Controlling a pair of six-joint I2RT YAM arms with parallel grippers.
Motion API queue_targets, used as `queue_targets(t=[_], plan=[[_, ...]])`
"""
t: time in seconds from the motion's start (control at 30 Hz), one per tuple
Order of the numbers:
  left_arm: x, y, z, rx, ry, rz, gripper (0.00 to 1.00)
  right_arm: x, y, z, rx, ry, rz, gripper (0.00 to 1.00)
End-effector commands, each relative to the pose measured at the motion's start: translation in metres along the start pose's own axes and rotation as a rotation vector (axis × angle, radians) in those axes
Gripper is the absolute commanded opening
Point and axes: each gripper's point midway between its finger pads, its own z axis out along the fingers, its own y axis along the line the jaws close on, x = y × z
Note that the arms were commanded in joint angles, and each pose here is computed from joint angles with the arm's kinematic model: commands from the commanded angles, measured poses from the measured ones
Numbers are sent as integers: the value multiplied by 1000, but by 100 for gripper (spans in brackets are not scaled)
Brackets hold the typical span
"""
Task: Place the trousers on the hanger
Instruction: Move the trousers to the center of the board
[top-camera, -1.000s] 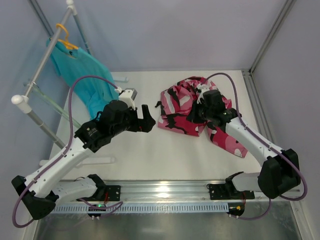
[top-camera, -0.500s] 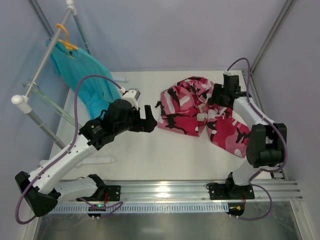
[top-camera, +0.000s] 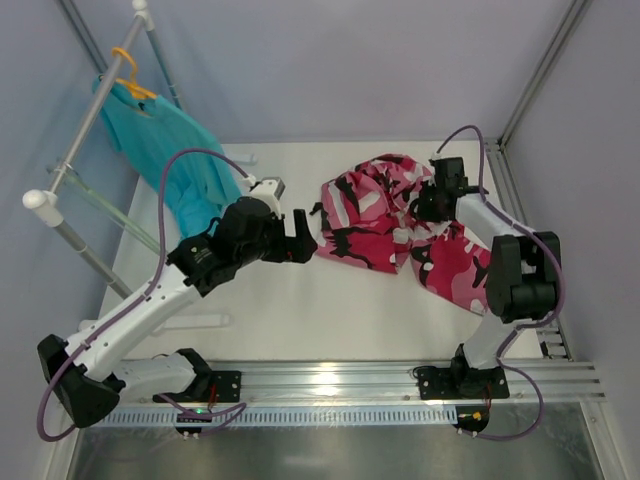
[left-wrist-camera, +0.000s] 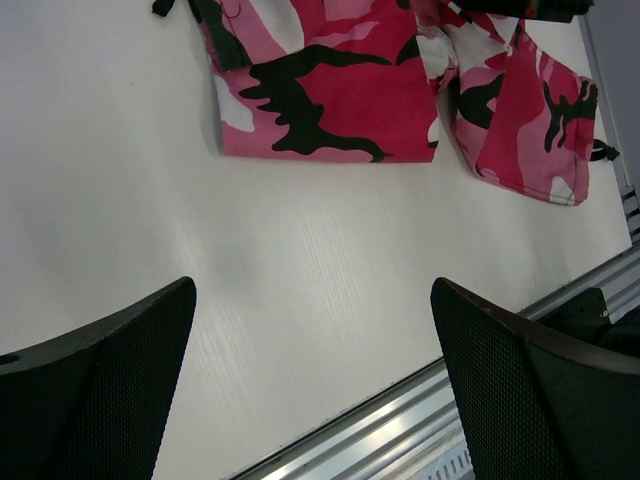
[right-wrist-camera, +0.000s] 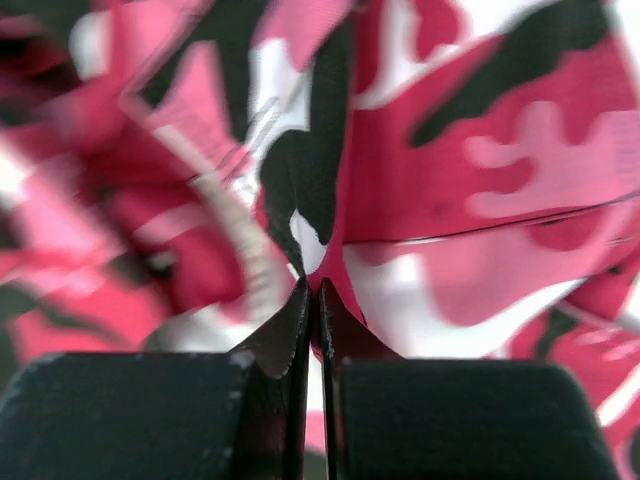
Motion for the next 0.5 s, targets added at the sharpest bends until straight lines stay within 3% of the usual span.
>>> queue_targets(t=[0.0,0.2,0.27,0.3,0.4,0.47], plan=[[0,6,19,-44,-11,-21,100,-2,83,-59,-245,-92,-38,4],[0,14,43,-102,10,-20,100,63,169,-107,-481,-71,22,6],[-1,19,50,-126,14,-9,100,70,176,-119,-513,-81,38,16],[-1,19,51,-130,18,-8,100,71,169,-119,-486,-90,56,29],[-1,24,57,-143,31,-7,100,53,146,-130,-373,-178,30,50],[-2,23,60,-138,26,-7,100,40,132,-134,-320,-204,39,54]])
